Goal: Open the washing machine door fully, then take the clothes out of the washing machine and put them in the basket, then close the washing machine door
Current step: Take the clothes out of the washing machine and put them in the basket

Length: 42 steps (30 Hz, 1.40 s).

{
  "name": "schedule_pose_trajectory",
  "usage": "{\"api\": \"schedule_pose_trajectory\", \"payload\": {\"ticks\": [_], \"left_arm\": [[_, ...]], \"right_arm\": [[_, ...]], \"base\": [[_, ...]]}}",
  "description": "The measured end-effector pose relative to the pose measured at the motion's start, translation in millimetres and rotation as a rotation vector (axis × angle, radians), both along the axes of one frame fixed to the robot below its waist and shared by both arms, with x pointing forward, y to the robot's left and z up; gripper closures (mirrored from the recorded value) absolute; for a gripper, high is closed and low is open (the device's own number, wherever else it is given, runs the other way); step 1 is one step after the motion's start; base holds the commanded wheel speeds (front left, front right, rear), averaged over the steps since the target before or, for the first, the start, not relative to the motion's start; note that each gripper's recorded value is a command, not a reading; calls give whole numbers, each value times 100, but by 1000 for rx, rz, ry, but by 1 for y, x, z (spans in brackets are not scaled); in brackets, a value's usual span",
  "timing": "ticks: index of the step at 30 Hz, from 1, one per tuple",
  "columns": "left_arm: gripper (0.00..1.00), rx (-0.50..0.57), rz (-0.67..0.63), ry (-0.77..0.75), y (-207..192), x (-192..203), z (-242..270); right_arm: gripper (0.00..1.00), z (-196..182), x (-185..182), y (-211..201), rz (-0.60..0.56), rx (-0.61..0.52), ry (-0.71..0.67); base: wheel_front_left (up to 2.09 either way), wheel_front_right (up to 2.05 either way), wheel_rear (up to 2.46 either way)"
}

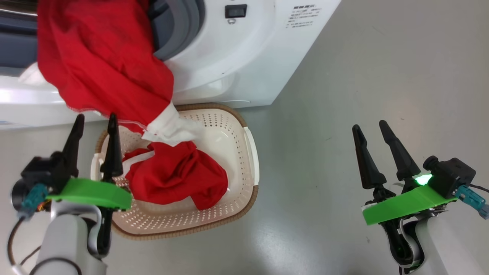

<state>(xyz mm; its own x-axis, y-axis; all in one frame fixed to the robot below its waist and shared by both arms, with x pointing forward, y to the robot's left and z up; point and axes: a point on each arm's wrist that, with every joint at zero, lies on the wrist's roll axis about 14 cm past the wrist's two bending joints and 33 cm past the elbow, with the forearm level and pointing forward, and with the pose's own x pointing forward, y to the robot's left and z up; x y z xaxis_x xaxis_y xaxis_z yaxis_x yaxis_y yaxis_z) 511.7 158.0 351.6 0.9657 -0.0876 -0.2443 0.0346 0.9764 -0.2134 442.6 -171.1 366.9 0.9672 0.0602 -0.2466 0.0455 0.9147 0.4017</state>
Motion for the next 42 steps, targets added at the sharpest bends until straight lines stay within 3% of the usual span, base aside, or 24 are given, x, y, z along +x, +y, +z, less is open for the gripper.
{"api": "schedule_pose_trajectory", "payload": {"ticks": [16, 27, 42], "left_arm": [[0, 25, 49, -74, 20, -41, 30], [0, 22, 35, -95, 15, -41, 38], [0, 81, -82, -214, 5, 33, 84]], "right_arm": [[0, 5, -6, 1, 17, -10, -4], [0, 4, -4, 3, 21, -6, -4], [0, 6, -3, 8, 34, 1, -10]], "base": [[0, 0, 0], [0, 0, 0], [0, 0, 0]]}}
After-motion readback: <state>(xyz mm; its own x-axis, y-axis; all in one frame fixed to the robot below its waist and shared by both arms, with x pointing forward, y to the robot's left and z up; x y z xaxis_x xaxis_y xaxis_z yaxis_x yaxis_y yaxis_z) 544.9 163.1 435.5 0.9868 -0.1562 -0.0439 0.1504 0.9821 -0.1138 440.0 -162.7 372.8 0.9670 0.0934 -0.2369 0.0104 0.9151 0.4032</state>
